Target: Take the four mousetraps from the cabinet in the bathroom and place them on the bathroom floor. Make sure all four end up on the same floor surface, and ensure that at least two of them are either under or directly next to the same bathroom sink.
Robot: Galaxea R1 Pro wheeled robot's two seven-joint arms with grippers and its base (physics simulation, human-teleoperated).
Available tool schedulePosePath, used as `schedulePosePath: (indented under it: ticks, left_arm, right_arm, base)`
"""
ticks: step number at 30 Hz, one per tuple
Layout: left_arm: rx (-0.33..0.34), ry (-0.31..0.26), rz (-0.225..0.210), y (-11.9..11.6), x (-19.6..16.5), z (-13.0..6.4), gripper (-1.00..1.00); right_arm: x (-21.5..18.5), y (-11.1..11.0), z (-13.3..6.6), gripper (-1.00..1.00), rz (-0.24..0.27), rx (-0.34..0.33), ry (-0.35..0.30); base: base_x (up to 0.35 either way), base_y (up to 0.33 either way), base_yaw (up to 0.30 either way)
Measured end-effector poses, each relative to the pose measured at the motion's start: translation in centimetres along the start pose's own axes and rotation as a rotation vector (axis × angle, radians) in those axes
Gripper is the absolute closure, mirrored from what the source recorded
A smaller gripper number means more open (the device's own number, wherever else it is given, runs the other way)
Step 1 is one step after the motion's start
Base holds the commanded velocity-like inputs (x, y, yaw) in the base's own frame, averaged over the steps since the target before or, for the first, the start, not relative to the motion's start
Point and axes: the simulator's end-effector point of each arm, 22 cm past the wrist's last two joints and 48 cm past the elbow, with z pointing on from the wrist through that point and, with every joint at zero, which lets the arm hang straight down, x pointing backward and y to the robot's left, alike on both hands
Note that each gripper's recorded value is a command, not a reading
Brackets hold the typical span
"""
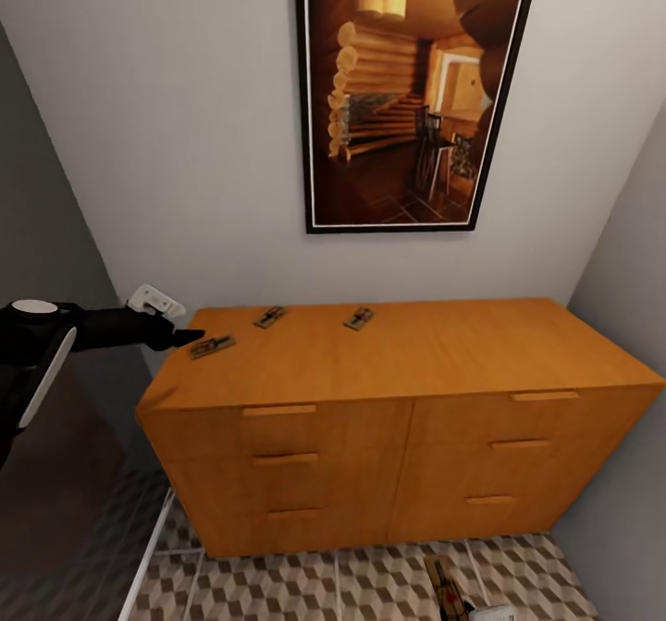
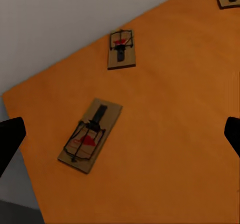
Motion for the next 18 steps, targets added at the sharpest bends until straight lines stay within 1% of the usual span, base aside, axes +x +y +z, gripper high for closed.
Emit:
schedulePosePath:
  ticks: [3, 5, 8, 11, 14, 18]
  left_arm:
    - [0.001, 0.012, 0.011, -0.2, 0.3, 0.2, -1.00]
    - [0.012, 0.029, 0.027, -0.9, 0.7, 0.7, -1.00]
    - [0.034, 0.056, 0.052, -2.1, 1.4, 1.4, -1.00]
    - [0.043, 0.075, 0.069, -2.7, 1.9, 1.8, -1.00]
    - [0.020, 0.095, 0.082, -2.2, 2.5, 2.0, -1.00]
    - [-0.049, 0.134, 0.121, -0.7, 3.3, 2.0, -1.00]
  right_arm:
    - [0.8, 0.1, -0.5, 1.00, 0.001, -0.002, 0.014]
    - [2.8, 0.5, -1.8, 1.00, 0.004, -0.006, 0.046]
    - [4.5, 0.8, -2.9, 1.00, 0.007, -0.009, 0.073]
    - [5.1, 0.9, -3.4, 1.00, 0.009, -0.008, 0.083]
    - [5.2, 0.9, -3.5, 1.00, 0.009, -0.008, 0.083]
    - [5.2, 0.9, -3.5, 1.00, 0.009, -0.008, 0.082]
  base:
    - [0.069, 0.000, 0.000]
    - [0.018, 0.000, 0.000]
    - [0.006, 0.000, 0.000]
    - [0.001, 0.000, 0.000]
    - [0.000, 0.000, 0.000]
    - [0.000, 0.000, 0.000]
